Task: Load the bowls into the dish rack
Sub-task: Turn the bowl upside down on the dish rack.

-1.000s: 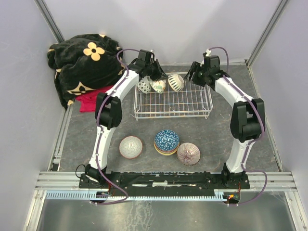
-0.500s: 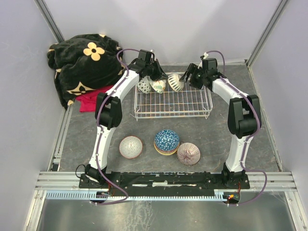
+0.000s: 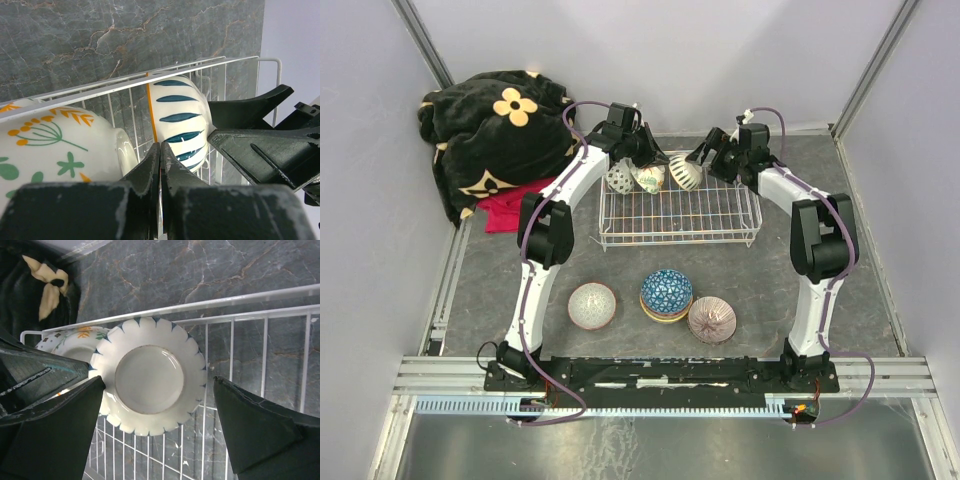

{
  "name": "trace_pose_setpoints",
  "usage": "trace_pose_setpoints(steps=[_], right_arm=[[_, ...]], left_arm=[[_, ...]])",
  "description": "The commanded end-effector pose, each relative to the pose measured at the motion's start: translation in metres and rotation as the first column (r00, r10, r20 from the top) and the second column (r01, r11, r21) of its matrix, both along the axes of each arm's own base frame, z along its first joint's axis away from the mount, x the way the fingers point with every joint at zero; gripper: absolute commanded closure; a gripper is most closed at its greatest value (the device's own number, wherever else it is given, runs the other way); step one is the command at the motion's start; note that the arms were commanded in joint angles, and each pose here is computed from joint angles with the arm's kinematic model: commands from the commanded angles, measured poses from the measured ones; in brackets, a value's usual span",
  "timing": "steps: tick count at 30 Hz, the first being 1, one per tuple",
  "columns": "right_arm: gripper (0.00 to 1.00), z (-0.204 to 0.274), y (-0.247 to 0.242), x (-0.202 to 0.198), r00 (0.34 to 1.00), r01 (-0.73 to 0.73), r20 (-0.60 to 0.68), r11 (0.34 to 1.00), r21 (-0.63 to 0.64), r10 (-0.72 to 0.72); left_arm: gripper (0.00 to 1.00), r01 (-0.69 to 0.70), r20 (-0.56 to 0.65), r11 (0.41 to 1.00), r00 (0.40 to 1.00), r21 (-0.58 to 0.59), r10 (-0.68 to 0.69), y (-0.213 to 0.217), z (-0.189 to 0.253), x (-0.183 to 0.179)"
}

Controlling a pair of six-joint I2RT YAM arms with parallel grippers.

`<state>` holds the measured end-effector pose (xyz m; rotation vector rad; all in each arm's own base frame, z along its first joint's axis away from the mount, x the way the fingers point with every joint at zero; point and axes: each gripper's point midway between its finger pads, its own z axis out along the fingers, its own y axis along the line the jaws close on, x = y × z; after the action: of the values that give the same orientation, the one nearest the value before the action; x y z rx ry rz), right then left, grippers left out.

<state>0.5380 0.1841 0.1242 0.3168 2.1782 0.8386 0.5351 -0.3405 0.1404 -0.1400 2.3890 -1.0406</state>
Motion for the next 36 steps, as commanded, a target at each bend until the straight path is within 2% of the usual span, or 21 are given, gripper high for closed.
trace_pose_setpoints(steps=[1,11,18,36], right_arm=[[0.01,0.007,0.012,0.014,0.998,-0.019,0.053,0.998,0.054,0.016],[0.0,0.01,0.022,0.01,0.996,-0.055,0.072,0.992,0.111,0.048],[0.08,0.014,0.024,0.006,0.995,-0.071,0.083,0.989,0.131,0.061],[0.08,0.032,0.027,0.001,0.988,-0.097,0.131,0.984,0.151,0.077]], left_arm=[[0.95,0.062,-0.034,0.998,0.998,0.026,-0.061,-0.018,-0.018,-0.019],[0.95,0.07,-0.003,0.997,0.998,-0.012,-0.07,-0.024,0.002,-0.018],[0.95,0.079,0.026,0.996,0.997,-0.045,-0.078,-0.03,0.018,-0.018],[0.96,0.105,0.098,0.988,0.991,-0.115,-0.094,-0.044,0.054,-0.017]])
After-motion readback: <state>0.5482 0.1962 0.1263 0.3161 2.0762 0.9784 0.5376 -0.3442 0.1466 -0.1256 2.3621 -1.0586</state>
